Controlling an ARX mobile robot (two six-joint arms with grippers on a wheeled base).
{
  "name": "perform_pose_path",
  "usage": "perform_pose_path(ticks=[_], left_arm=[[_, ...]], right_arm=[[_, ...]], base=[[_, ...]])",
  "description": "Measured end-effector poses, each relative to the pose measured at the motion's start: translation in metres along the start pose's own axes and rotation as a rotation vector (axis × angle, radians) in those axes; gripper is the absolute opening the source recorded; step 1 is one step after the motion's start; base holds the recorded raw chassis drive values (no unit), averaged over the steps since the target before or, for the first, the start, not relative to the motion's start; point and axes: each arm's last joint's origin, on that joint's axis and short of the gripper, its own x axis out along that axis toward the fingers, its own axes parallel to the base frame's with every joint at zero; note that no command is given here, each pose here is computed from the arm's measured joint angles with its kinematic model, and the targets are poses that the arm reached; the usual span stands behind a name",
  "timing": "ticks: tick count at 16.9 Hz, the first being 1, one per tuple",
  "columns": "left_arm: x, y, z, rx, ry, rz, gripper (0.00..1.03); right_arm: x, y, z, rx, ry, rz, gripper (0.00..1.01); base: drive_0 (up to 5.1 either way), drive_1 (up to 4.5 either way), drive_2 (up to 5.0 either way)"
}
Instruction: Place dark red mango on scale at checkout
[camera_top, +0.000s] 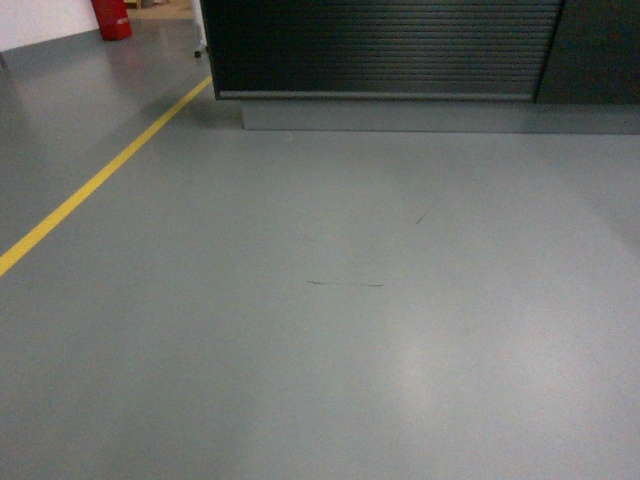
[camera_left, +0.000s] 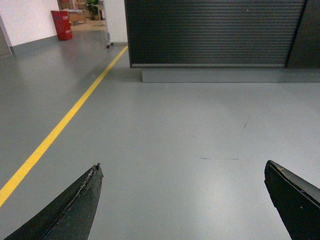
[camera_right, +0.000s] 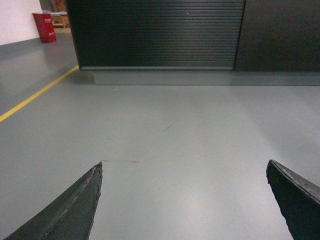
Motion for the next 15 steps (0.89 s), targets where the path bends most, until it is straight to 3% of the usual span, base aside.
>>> perform_pose_path(ticks=[4, 15], left_arm=[[0.0, 0.0, 0.0, 0.0, 0.0, 0.0, 0.98], [0.0, 0.0, -0.0001, 0.0, 0.001, 0.0, 0.98]], right_arm=[[0.0, 0.0, 0.0, 0.0, 0.0, 0.0, 0.98], [0.0, 0.0, 0.0, 0.0, 0.0, 0.0, 0.98]], base=[[-0.1, 1.66, -1.9], [-0.1, 3.93, -4.1]])
